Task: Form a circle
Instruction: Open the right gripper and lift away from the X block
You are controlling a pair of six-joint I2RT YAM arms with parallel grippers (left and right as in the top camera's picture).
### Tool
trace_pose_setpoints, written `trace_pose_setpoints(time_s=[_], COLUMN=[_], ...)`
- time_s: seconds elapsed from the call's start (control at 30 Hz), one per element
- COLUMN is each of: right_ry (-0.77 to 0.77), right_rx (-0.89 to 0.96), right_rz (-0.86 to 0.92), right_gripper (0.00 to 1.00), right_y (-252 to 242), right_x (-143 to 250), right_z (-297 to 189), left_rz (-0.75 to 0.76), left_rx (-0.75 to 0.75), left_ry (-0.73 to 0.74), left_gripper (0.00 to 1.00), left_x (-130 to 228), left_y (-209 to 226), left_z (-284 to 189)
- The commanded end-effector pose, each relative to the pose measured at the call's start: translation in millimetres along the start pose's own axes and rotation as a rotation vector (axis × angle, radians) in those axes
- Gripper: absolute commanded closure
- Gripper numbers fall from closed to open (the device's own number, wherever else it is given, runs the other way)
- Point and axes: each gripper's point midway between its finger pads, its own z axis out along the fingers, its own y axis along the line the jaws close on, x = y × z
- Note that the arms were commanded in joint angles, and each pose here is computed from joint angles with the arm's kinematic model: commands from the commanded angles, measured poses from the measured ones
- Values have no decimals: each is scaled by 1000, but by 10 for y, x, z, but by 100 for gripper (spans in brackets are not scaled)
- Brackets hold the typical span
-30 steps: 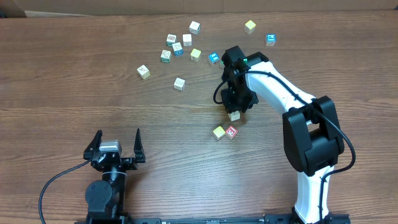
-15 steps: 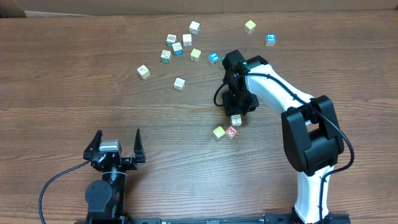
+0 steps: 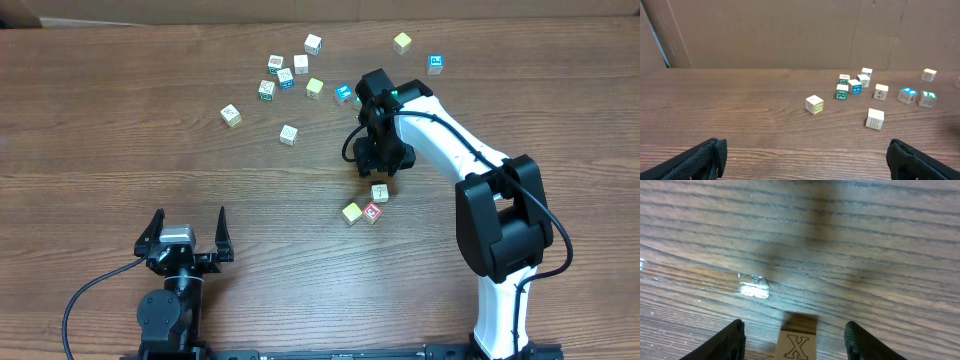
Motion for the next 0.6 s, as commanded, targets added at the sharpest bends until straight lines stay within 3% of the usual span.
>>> trace_pose_setpoints(time_s=[0.0, 0.3, 0.37, 0.4, 0.57], right_ry=[-37, -10, 20, 52, 126], right_rx=[11, 35, 41, 48, 65], right_rz=[71, 291, 312, 323, 318], right_gripper=[39, 47, 58, 70, 87], right_y=[-68, -514, -598, -642, -627], right_x=[-94, -67, 3, 84, 288], right_z=[-119, -141, -146, -145, -84], left_rz=[18, 18, 18, 18, 18], left_rx=[12, 12, 12, 12, 12], left_ry=[-10, -10, -10, -10, -10], left_gripper=[0, 0, 0, 0, 0], left_x=[-13, -13, -13, -13, -13], left_y=[-25, -25, -25, -25, -25], left_z=[-4, -4, -4, -4, -4])
